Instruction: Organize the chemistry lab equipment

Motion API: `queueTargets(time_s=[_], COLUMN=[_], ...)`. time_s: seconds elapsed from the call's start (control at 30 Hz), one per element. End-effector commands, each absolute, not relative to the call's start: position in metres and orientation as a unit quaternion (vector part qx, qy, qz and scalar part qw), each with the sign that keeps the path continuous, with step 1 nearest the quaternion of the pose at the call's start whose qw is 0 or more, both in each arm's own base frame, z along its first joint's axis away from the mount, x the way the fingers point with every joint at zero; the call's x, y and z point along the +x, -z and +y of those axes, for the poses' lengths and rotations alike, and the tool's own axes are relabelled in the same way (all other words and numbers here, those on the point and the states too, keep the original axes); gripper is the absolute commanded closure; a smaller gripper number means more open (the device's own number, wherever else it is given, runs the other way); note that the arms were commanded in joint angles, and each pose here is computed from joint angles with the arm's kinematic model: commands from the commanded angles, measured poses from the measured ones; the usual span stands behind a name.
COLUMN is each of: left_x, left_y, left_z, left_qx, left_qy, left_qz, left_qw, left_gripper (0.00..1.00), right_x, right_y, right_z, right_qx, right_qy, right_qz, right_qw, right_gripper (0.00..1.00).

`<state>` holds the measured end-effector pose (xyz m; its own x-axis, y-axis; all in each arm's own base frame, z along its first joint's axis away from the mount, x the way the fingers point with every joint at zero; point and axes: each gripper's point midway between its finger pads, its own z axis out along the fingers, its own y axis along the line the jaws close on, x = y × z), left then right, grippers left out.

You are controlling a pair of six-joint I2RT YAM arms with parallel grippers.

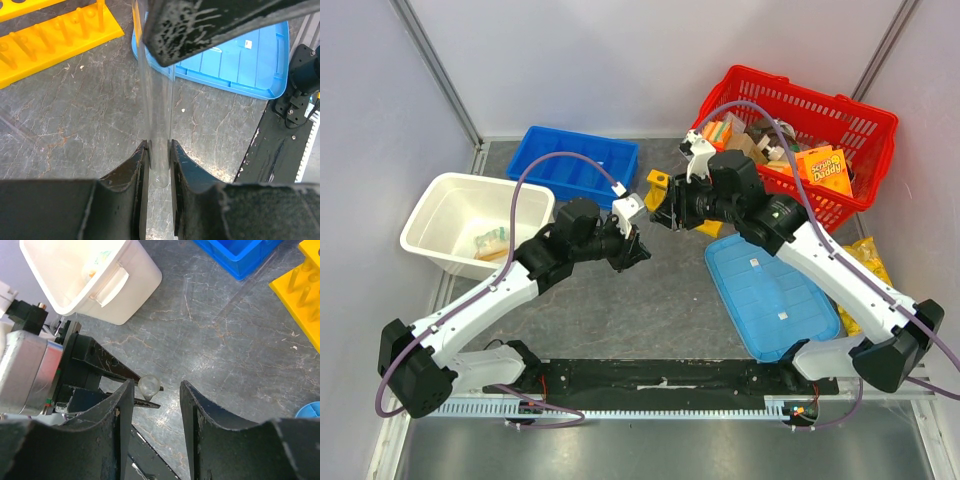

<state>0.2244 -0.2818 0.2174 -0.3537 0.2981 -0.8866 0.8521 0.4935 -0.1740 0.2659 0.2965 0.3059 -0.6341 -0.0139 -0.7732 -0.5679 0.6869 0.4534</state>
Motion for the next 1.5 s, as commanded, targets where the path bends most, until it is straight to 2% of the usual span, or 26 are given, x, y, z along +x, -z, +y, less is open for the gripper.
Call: queueTargets(time_s=[0.0, 0.1, 0.23, 0.37, 0.47, 0.6, 0.8, 1.17, 1.47], left_x=[0.231, 0.231, 0.232, 0.233, 0.235, 0.238, 0.241, 0.236, 0.218], left_y=[-0.226, -0.225, -0.222, -0.221, -0.219, -0.220, -0.218, -0.240, -0.251], left_z=[-0.284, -0.284, -0.283, -0.284, -0.282, -0.280, -0.271, -0.242, -0.202], left_qx=[0.398, 0.397, 0.397, 0.396, 0.393, 0.382, 0.370, 0.328, 0.296], left_qy=[0.320, 0.319, 0.316, 0.312, 0.309, 0.301, 0.279, 0.247, 0.217], left_qz=[0.734, 0.735, 0.737, 0.739, 0.742, 0.748, 0.765, 0.779, 0.768], left_qw=[0.448, 0.449, 0.446, 0.447, 0.446, 0.452, 0.447, 0.474, 0.524], left_gripper=[0.82, 0.82, 0.82, 0.81, 0.78, 0.66, 0.32, 0.24, 0.23], right_x=[0.277, 0.276, 0.277, 0.275, 0.272, 0.277, 0.304, 0.380, 0.433], right_y=[-0.326, -0.326, -0.329, -0.331, -0.332, -0.329, -0.330, -0.334, -0.329], right_z=[0.302, 0.305, 0.306, 0.307, 0.308, 0.300, 0.279, 0.249, 0.252], right_qx=[-0.167, -0.171, -0.169, -0.171, -0.179, -0.171, -0.155, -0.118, -0.090], right_qy=[-0.364, -0.370, -0.376, -0.383, -0.390, -0.372, -0.296, -0.116, -0.055], right_qz=[0.816, 0.814, 0.809, 0.803, 0.796, 0.797, 0.798, 0.786, 0.766], right_qw=[0.418, 0.414, 0.419, 0.423, 0.426, 0.443, 0.502, 0.595, 0.634], right_gripper=[0.53, 0.60, 0.61, 0.73, 0.75, 0.75, 0.74, 0.72, 0.72])
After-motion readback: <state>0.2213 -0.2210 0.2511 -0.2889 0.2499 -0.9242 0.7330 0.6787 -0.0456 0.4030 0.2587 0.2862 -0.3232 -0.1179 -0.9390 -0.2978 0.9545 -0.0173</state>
